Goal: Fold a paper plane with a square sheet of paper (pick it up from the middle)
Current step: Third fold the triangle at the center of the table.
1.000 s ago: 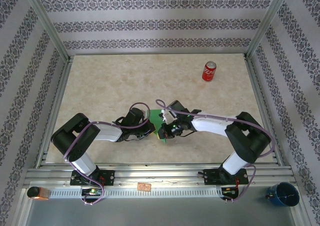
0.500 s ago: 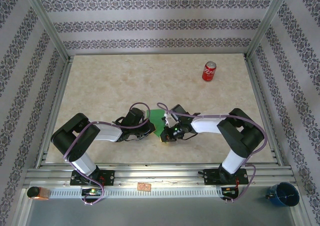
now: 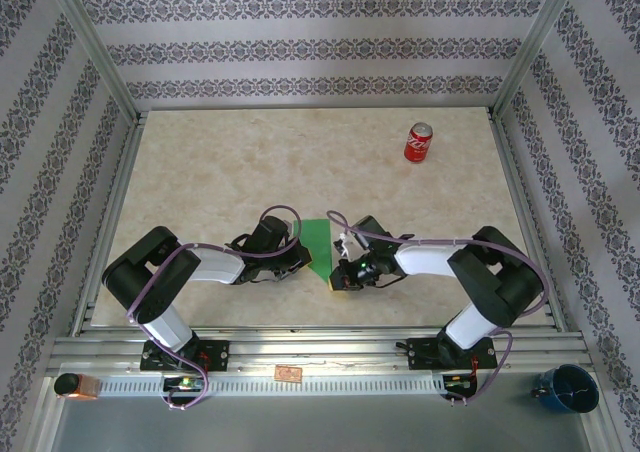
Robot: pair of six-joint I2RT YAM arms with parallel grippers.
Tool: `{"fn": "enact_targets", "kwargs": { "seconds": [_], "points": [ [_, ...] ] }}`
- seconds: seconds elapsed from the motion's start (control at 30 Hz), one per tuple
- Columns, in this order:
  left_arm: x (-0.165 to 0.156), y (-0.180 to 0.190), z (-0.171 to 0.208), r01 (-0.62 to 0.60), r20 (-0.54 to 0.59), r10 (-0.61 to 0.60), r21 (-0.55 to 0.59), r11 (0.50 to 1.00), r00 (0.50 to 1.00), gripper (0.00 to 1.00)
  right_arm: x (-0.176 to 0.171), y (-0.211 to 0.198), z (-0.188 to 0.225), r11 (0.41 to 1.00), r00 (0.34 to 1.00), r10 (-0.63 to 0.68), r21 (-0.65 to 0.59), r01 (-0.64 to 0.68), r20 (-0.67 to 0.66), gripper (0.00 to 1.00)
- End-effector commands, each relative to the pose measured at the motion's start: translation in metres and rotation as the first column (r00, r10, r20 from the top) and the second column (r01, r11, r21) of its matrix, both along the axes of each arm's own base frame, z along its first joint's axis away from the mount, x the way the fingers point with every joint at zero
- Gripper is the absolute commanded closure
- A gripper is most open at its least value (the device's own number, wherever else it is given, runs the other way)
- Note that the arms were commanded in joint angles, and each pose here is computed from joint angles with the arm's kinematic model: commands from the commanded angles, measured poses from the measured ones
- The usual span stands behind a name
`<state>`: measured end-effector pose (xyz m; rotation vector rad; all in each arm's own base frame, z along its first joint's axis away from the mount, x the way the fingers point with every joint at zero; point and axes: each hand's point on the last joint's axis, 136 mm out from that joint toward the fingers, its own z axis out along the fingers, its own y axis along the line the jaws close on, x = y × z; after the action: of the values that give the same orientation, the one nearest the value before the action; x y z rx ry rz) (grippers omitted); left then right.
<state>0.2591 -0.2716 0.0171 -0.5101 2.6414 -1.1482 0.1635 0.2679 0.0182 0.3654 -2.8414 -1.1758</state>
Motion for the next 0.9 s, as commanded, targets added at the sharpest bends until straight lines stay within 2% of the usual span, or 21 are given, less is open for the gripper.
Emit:
{"fn": "enact_targets", "kwargs": {
  "seconds": [0.0,0.07,0.13,0.37,0.5,0.67,0.87],
  "points": [
    [-0.015,0.020,-0.028,-0.012,-0.067,0.019,0.111,0.994,0.998,1.00,-0.002,0.005,0.026,0.996,1.000,0.015,0.088,-0.016,0.020,0.94],
    [-0.015,0.019,-0.027,-0.014,-0.063,0.021,0.108,0.994,0.998,1.00,0.003,0.016,0.046,0.982,1.000,0.008,0.187,-0.010,0.016,0.95],
    [-0.014,0.019,-0.026,-0.014,-0.060,0.021,0.108,0.994,0.998,1.00,0.009,0.025,0.057,0.974,1.000,0.003,0.226,-0.008,0.022,0.97],
    [-0.014,0.019,-0.026,-0.010,-0.060,0.017,0.106,0.994,0.998,1.00,0.039,0.030,0.031,0.994,0.998,-0.066,0.091,0.064,0.018,0.97],
    [-0.014,0.018,-0.025,-0.008,-0.059,0.014,0.106,0.994,0.998,1.00,0.048,0.036,0.021,0.994,0.997,-0.079,0.074,0.079,-0.005,0.96],
    [-0.013,0.017,-0.024,-0.008,-0.055,0.014,0.102,0.995,0.998,1.00,0.049,0.033,0.004,0.995,0.995,-0.093,0.031,0.094,-0.037,0.96],
    [-0.008,0.013,-0.014,0.008,-0.034,-0.004,0.094,0.996,0.999,1.00,0.032,0.013,-0.024,0.993,0.987,-0.118,-0.027,0.115,-0.105,0.96]
  ]
}}
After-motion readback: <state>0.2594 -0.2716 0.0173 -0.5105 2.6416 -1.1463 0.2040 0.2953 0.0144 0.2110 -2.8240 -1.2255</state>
